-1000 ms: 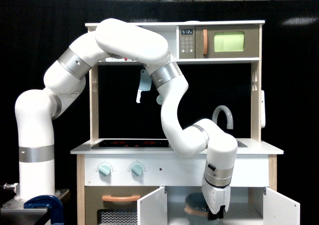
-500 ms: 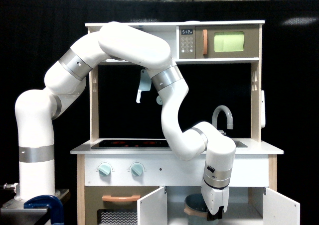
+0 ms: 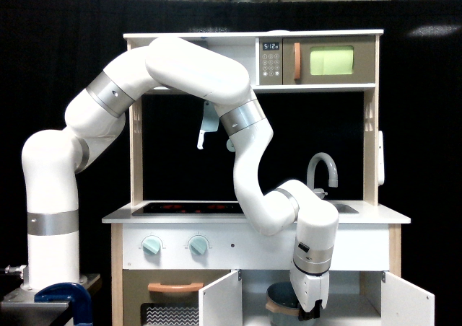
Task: Put the bowl inside the kitchen cabinet
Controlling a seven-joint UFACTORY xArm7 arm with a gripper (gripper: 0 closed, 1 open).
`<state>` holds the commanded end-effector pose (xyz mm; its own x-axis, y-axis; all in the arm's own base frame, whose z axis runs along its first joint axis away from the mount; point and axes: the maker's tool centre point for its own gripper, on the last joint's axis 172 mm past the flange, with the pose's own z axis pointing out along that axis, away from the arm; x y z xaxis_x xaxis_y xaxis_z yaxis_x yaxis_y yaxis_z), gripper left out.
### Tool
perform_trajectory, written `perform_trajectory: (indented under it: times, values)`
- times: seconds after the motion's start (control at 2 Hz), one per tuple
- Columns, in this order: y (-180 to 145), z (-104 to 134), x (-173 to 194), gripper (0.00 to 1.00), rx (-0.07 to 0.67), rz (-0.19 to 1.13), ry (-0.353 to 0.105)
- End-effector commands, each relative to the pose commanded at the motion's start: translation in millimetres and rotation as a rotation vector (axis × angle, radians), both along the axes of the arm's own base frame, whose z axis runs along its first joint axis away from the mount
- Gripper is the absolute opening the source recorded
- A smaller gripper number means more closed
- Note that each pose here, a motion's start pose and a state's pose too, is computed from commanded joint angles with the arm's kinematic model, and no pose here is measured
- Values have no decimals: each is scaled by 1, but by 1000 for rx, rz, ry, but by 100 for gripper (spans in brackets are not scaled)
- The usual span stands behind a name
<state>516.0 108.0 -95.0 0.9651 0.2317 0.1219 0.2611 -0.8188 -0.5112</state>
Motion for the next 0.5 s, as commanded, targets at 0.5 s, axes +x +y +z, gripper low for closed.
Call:
perform_trajectory:
  times: [0.5]
  values:
    - [1,2,-5,100,0,0,0]
